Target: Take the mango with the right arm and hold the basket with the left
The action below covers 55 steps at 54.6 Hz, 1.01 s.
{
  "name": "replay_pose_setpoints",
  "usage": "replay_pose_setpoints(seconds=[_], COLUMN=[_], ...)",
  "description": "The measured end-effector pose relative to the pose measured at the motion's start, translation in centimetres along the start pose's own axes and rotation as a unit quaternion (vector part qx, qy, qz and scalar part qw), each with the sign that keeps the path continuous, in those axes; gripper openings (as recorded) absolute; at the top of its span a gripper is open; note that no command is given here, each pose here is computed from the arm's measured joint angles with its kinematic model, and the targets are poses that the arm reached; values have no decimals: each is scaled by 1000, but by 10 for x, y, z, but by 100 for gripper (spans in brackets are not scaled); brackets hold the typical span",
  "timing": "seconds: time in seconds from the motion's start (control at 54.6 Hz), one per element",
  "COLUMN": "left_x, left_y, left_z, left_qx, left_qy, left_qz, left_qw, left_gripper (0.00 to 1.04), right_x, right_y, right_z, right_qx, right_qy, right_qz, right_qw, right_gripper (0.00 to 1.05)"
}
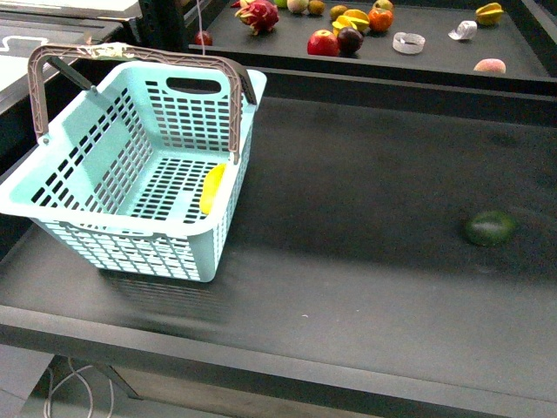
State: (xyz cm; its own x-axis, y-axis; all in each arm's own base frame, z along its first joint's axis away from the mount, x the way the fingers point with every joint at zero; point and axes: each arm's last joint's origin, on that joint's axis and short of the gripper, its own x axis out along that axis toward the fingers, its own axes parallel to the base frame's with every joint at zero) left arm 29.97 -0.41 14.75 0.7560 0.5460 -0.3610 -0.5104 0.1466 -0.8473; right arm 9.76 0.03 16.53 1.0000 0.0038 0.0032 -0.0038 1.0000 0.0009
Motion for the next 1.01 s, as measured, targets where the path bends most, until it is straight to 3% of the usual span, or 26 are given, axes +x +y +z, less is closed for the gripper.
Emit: replay_pose_setpoints(seconds=[0.201,0.44,0.458,0.476,0.513,0.531,0.604,0.659,0.714,0.879,1.007], left_x=[-53,-58,-56,-52,-51,-53,-66,-75,-81,-97,-106], left_y=[15,14,16,23,31,37,38,34,37,52,57], left_z=[25,26,26,26,29,33,41,47,51,59,65], left_qx=[23,26,44,66,137,195,340,424,479,539,547], left_qy=[-47,-44,-26,45,97,123,113,73,49,30,25], left_qz=[15,13,7,-45,-114,-166,-294,-338,-349,-346,-346], left_qw=[999,999,999,996,979,959,886,837,804,767,762], left_gripper=[97,97,95,88,81,76,61,50,40,2,2], right_x=[0,0,0,0,0,0,0,0,0,0,0], right_y=[0,0,0,0,0,0,0,0,0,0,0], right_z=[0,0,0,0,0,0,0,0,0,0,0], right_qx=[0,0,0,0,0,0,0,0,0,0,0], right_qy=[0,0,0,0,0,0,0,0,0,0,0], right_qz=[0,0,0,0,0,0,0,0,0,0,0], right_qw=[1000,1000,1000,1000,1000,1000,1000,1000,1000,1000,1000], right_gripper=[96,96,96,96,96,96,96,96,96,96,96])
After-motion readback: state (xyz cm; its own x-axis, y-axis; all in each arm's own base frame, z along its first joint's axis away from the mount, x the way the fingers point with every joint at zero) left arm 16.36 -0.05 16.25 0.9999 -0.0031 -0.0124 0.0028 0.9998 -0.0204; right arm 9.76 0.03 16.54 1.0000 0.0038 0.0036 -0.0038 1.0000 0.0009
